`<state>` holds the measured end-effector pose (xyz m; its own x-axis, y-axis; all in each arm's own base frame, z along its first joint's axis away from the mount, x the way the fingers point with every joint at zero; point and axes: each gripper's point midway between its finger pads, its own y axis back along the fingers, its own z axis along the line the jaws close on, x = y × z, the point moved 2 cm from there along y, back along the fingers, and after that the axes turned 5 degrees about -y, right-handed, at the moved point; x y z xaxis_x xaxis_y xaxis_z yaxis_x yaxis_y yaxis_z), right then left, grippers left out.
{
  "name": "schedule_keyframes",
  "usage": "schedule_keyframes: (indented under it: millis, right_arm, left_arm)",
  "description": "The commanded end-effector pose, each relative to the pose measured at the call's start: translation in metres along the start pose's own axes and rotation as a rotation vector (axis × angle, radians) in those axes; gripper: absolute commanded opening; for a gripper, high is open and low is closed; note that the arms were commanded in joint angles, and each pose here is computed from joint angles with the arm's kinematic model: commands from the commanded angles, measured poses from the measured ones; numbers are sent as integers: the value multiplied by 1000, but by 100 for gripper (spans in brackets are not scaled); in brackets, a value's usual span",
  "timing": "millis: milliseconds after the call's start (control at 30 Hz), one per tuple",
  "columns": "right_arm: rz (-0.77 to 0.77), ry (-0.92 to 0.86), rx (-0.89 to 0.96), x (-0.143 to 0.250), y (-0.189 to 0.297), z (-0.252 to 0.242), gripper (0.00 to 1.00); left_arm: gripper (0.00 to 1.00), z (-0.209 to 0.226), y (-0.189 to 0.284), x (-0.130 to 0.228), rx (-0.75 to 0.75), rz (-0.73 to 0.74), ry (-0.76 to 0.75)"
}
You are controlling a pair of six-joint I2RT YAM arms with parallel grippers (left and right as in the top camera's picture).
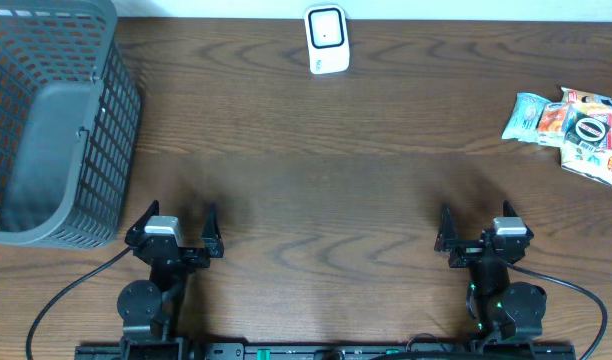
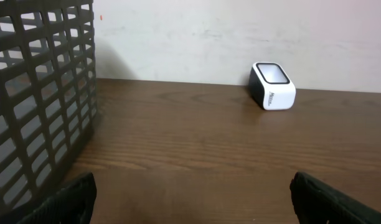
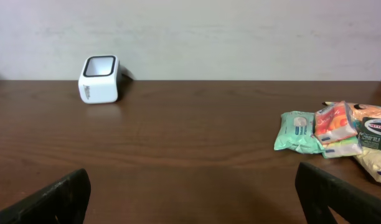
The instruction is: Scan the item barcode
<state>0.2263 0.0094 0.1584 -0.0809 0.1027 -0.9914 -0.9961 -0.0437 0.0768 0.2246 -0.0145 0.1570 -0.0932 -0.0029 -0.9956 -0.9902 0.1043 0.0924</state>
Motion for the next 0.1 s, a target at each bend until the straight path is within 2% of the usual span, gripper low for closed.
schedule_keyframes:
  millis: [0,67]
  right_arm:
    - [-1,0,4,0,0,-1,99]
    - [-1,0,4,0,0,-1,99]
  left_arm:
    - [97,-4,0,14,24,47,-11]
    - [97,-4,0,14,24,47,-11]
